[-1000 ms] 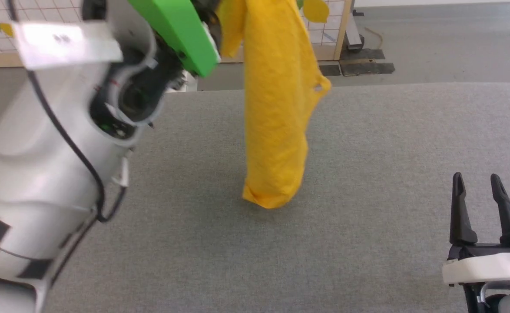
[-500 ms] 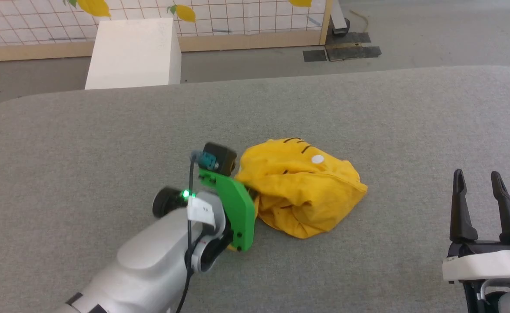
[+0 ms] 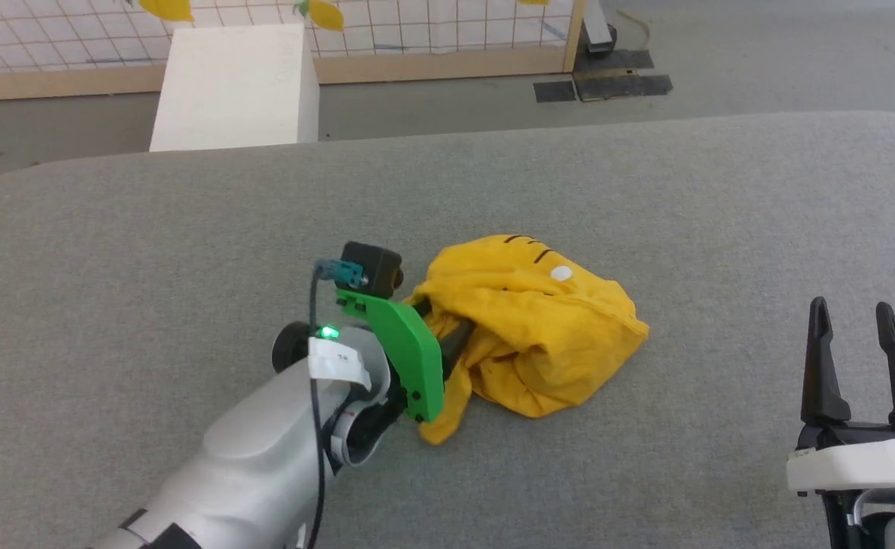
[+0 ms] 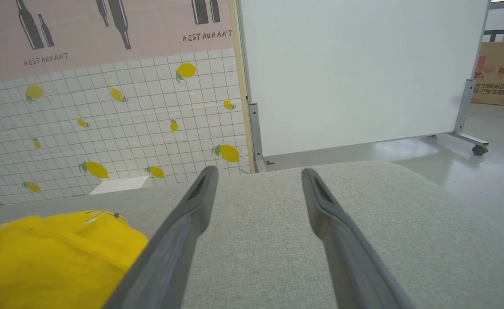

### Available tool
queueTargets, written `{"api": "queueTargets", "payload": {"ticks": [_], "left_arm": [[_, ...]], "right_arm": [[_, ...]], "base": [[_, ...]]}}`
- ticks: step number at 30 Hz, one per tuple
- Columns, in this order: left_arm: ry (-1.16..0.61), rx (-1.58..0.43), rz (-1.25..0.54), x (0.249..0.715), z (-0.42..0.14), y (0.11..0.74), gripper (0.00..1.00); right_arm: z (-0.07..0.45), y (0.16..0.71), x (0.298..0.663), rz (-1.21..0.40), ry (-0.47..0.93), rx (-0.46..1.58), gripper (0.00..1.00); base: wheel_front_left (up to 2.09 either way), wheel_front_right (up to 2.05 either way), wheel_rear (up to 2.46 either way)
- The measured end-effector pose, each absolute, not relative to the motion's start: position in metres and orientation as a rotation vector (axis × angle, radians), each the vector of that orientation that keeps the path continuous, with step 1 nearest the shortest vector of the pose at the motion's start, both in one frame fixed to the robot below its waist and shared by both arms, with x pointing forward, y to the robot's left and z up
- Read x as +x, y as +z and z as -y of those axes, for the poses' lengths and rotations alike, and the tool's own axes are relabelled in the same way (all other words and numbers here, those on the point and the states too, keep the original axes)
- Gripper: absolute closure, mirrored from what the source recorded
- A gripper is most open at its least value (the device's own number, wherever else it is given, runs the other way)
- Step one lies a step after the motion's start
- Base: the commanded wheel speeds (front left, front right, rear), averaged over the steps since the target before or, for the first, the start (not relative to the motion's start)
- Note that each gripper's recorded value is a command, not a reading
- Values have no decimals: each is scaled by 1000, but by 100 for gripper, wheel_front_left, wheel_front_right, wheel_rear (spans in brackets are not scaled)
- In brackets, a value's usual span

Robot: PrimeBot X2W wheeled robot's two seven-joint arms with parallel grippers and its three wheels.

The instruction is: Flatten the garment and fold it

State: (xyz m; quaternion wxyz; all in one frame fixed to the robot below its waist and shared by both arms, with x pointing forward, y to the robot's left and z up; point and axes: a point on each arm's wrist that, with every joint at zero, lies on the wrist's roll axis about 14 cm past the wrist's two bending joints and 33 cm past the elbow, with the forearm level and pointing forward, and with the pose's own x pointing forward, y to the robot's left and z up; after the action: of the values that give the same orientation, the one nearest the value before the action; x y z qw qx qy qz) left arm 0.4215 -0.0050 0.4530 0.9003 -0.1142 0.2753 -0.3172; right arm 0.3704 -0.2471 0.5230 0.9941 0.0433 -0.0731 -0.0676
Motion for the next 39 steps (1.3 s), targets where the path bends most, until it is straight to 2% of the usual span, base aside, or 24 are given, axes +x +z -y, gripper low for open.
{"api": "queueTargets", "payload": {"ticks": [7, 13, 17, 21, 25, 28, 34, 39], "left_arm": [[-596, -311, -329, 433, -32, 514, 0], [-383, -347, -123, 424, -98, 532, 0], [-293, -456, -47, 407, -126, 541, 0], [-117, -402, 106, 391, -177, 555, 0], [-7, -299, 57, 353, -200, 517, 0], [0, -269, -8, 332, -199, 491, 0], [28, -276, 11, 323, -201, 487, 0], [48, -245, 47, 320, -209, 495, 0]], "right_arm": [[239, 529, 372, 165, -110, 92, 0], [232, 533, 374, 176, -88, 96, 0], [230, 532, 374, 172, -81, 97, 0], [228, 530, 375, 169, -77, 97, 0], [227, 529, 373, 163, -72, 97, 0], [223, 525, 372, 152, -60, 98, 0], [208, 519, 377, 131, -17, 122, 0], [172, 507, 385, 75, 83, 138, 0]], "base": [[0, 0, 0], [0, 0, 0], [0, 0, 0], [0, 0, 0], [0, 0, 0], [0, 0, 0], [0, 0, 0], [0, 0, 0]]}}
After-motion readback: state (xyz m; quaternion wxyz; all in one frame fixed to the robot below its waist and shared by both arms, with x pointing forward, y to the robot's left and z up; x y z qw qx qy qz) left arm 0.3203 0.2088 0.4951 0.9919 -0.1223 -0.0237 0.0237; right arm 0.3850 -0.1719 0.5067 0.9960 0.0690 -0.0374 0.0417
